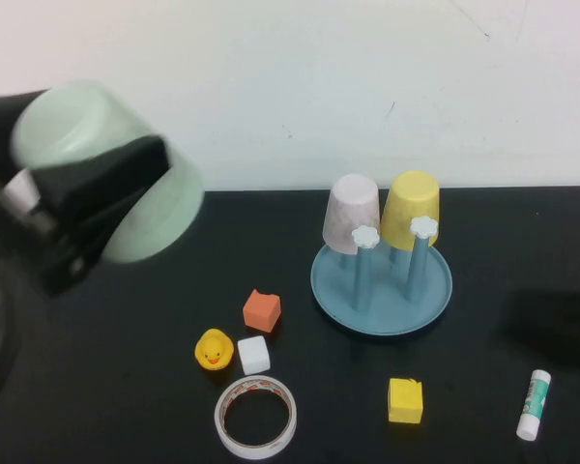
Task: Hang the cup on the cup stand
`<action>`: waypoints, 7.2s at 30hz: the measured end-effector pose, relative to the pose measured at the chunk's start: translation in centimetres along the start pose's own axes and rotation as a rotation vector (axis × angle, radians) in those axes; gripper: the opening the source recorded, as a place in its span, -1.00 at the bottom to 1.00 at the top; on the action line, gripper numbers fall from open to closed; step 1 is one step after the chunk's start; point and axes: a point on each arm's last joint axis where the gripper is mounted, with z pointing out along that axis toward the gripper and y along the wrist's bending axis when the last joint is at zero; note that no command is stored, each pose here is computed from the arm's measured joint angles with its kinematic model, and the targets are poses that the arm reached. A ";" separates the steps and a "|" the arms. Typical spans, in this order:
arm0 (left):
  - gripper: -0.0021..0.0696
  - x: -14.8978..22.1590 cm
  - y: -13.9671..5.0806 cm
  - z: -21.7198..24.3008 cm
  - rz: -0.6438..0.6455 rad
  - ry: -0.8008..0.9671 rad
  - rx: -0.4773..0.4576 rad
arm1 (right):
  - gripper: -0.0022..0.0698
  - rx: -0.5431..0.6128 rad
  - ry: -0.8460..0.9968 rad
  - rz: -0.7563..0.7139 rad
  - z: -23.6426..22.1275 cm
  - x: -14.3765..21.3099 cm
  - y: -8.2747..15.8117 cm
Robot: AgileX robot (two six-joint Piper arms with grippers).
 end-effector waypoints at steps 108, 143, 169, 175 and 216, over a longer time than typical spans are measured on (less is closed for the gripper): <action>0.96 21.5 5.0 29.6 -0.028 0.536 -0.022 | -0.94 1.216 0.222 0.207 -14.2 13.1 -4.2; -0.94 -9.8 -3.2 4.9 0.275 -0.193 -0.135 | -0.94 0.354 -0.182 0.063 -9.9 3.1 -0.4; -0.94 0.1 2.1 -3.1 0.355 0.241 -0.855 | -0.94 0.869 0.585 -0.209 -12.2 1.9 -5.9; -0.94 -0.2 -1.4 -0.2 0.138 0.041 -0.384 | -0.94 0.301 0.738 -0.154 -10.2 4.1 -1.9; -0.94 4.0 -1.8 -4.0 0.342 0.398 -0.377 | -0.94 0.204 1.000 0.069 -11.7 6.0 -0.3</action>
